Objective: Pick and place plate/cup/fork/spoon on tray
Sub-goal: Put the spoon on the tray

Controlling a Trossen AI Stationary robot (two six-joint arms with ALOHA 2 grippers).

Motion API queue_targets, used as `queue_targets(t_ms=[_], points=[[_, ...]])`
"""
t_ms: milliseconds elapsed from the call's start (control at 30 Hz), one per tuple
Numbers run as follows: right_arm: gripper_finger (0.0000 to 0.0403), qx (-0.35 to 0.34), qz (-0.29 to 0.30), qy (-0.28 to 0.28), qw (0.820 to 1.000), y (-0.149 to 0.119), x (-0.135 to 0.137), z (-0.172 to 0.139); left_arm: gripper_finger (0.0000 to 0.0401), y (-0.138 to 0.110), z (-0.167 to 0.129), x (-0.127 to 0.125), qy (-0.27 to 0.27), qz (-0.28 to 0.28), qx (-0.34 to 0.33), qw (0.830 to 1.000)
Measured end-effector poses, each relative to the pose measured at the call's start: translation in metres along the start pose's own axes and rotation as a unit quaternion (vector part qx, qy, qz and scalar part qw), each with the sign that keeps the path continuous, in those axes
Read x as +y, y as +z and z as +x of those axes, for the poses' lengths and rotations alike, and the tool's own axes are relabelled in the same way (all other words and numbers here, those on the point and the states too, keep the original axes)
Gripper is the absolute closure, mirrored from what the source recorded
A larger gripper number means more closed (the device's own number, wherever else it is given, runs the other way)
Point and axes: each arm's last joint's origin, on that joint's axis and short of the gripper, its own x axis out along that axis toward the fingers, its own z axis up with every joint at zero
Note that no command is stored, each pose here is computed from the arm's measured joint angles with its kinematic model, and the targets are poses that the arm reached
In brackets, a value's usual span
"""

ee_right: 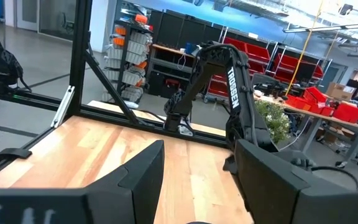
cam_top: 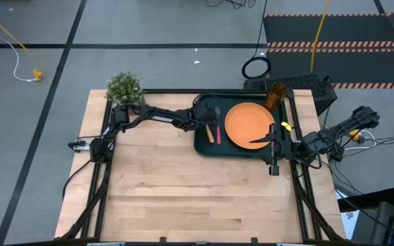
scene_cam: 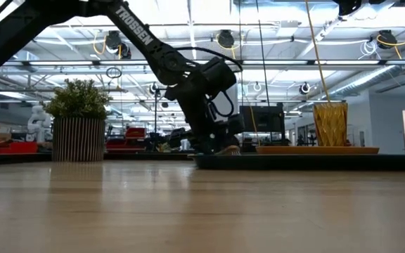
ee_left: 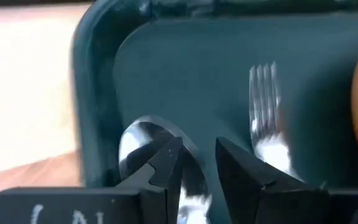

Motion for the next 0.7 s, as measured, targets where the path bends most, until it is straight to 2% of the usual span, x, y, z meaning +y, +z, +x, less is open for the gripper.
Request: queue_targets(t_ms=[467, 700], points=[[0.0211, -0.001, -0.003, 0.000, 1.000, 0.000, 0.000, 0.000, 0.0302, 0.001, 0.002, -0.001, -0.003, 0.033, -0.012, 0.999], [0.0211, -0.001, -0.003, 0.000, 1.000, 0.000, 0.000, 0.000, 0.0302, 0.017, -0.033, -0.020, -0.056, 0.028, -0.042, 0.997]])
